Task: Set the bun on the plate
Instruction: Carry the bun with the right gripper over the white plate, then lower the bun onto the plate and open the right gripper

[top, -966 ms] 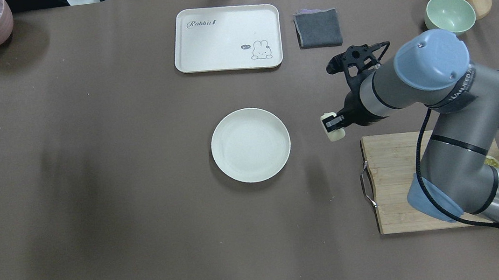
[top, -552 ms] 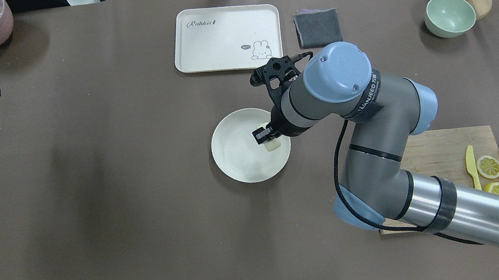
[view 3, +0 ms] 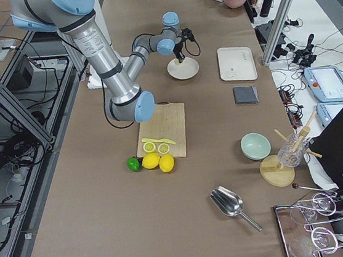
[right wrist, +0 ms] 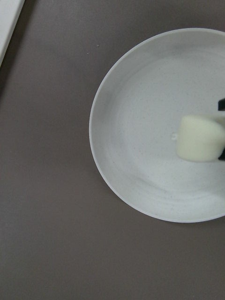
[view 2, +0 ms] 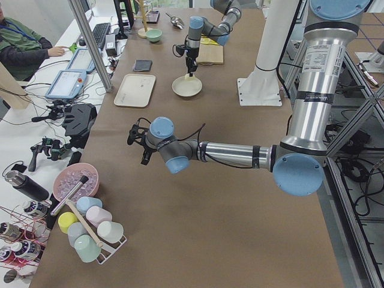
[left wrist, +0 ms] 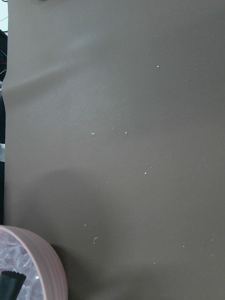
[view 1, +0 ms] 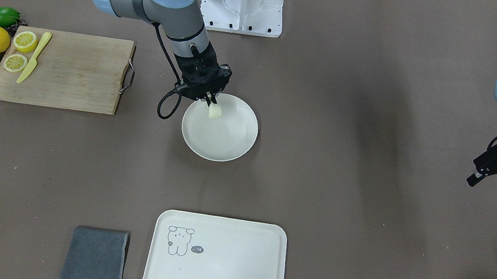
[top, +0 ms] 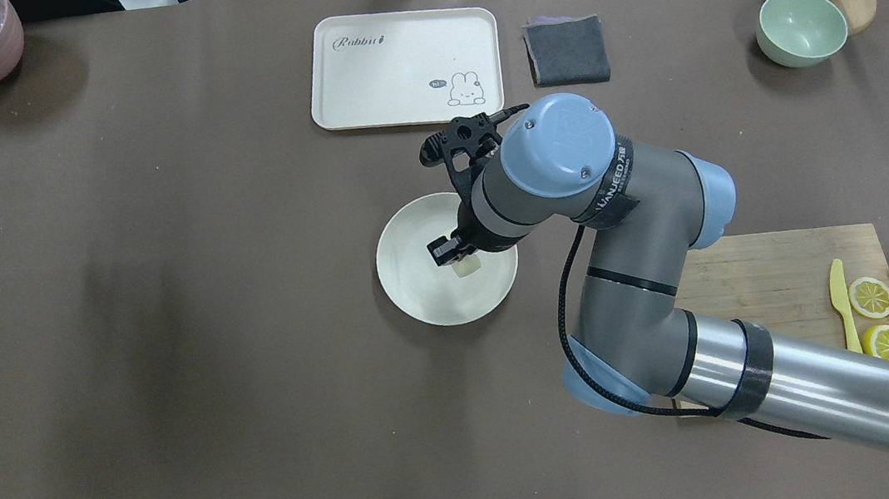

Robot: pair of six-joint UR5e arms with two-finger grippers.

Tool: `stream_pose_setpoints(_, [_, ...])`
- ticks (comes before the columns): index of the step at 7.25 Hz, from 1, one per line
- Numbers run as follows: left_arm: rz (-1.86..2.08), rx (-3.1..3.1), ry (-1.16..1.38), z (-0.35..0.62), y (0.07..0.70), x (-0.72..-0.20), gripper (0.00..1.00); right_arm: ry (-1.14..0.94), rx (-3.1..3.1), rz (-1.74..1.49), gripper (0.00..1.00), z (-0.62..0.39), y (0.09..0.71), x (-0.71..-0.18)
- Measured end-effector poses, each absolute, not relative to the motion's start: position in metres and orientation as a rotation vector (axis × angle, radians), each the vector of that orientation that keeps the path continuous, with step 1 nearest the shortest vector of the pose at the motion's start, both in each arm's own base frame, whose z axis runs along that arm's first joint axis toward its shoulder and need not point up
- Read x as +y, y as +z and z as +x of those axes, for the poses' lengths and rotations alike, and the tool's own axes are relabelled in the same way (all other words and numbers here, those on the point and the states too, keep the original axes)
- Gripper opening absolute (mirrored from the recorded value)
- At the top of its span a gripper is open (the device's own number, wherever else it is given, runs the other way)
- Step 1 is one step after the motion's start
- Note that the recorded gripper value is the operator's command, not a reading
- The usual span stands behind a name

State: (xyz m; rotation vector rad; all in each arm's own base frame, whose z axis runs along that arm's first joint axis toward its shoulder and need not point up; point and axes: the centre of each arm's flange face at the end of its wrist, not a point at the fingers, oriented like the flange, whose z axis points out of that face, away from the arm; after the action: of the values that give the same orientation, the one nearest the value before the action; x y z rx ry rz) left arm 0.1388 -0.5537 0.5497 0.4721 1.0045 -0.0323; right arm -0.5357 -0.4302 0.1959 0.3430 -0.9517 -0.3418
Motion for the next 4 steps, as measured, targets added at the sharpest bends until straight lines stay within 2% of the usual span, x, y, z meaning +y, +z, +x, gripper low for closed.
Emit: stream_pose_setpoints(4, [0.481,1.009,-0.03,0.1367,0.5538,-0.5485,0.98,-0.337,-0.951,0.348,1.0,-0.5346,0.1942,-0.4332])
